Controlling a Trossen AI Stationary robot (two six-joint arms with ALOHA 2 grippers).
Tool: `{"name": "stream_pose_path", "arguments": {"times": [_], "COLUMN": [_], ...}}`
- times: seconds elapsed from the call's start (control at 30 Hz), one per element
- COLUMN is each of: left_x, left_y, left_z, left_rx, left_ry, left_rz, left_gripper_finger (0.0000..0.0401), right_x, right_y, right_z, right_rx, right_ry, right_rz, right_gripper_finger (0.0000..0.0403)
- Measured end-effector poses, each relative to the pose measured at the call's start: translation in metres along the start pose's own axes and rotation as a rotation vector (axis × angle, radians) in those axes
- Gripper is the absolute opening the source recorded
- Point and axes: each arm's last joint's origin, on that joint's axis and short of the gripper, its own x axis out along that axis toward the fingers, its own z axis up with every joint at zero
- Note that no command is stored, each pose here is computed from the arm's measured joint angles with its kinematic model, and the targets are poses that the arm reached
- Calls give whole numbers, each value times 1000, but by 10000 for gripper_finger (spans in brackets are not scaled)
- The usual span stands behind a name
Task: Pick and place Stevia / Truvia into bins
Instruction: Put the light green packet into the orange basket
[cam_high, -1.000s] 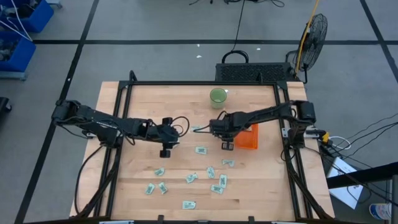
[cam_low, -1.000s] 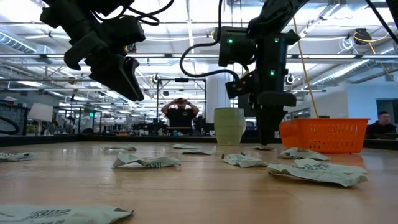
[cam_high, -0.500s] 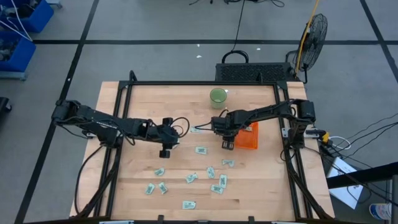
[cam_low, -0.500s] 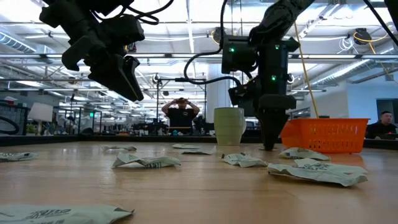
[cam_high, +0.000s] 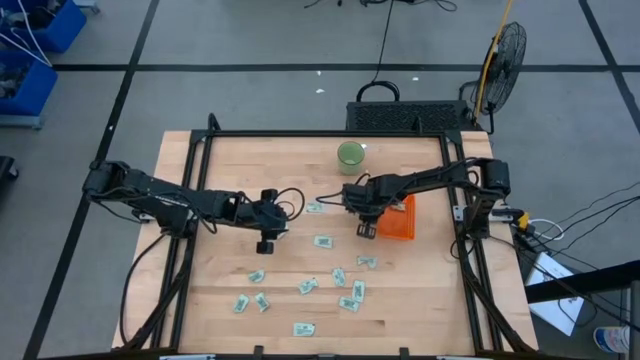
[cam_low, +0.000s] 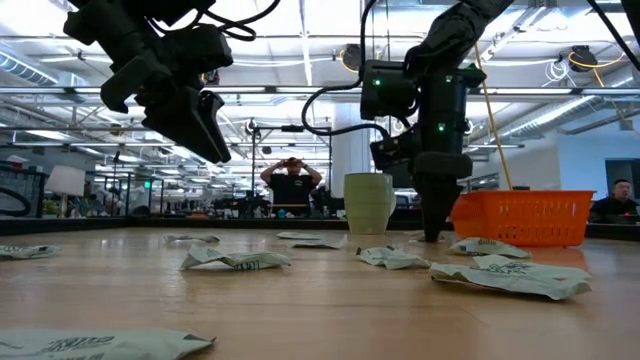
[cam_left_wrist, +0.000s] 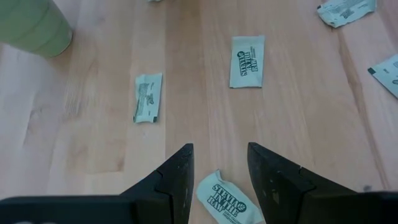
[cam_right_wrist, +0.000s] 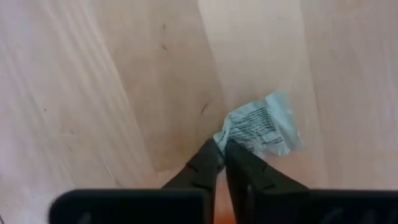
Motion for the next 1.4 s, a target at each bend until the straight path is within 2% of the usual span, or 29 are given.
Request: {"name": "stream_pose_path", "arguments": {"times": [0.13,0.3,0.4,0.53,0.7,0.83,1.0,1.17,1.4], "left_x": [0,0,0,0,0,0,0,0,0], "left_y": [0,0,0,0,0,0,0,0,0], "left_z": [0,0,0,0,0,0,0,0,0], "left_rx": [-2,-1,-1,-7,-7,-7,-8,-8,-8], "left_ry": [0,-2,-1,0,-1,-1,-1,-1,-2], "left_rz": [0,0,0,0,0,0,0,0,1], "left_gripper_finger": [157,157,157,157,157,157,157,157,157], "right_x": [-17,-78,-109,-135,-134,-115,-82,-48,-33], "right_y": [5,20,29,37,42,44,44,41,32], "right_z": [0,1,-9,-30,-58,-75,-90,-99,-107], "right_rx": [-12,-36,-49,34,164,251,272,264,282], "right_ry": [-27,-164,-238,-288,-150,-32,31,24,48], "right_rz": [-38,-41,-90,-90,-112,-160,-134,-84,-88], "right_gripper_finger": [15,6,4,7,7,8,8,8,13]}}
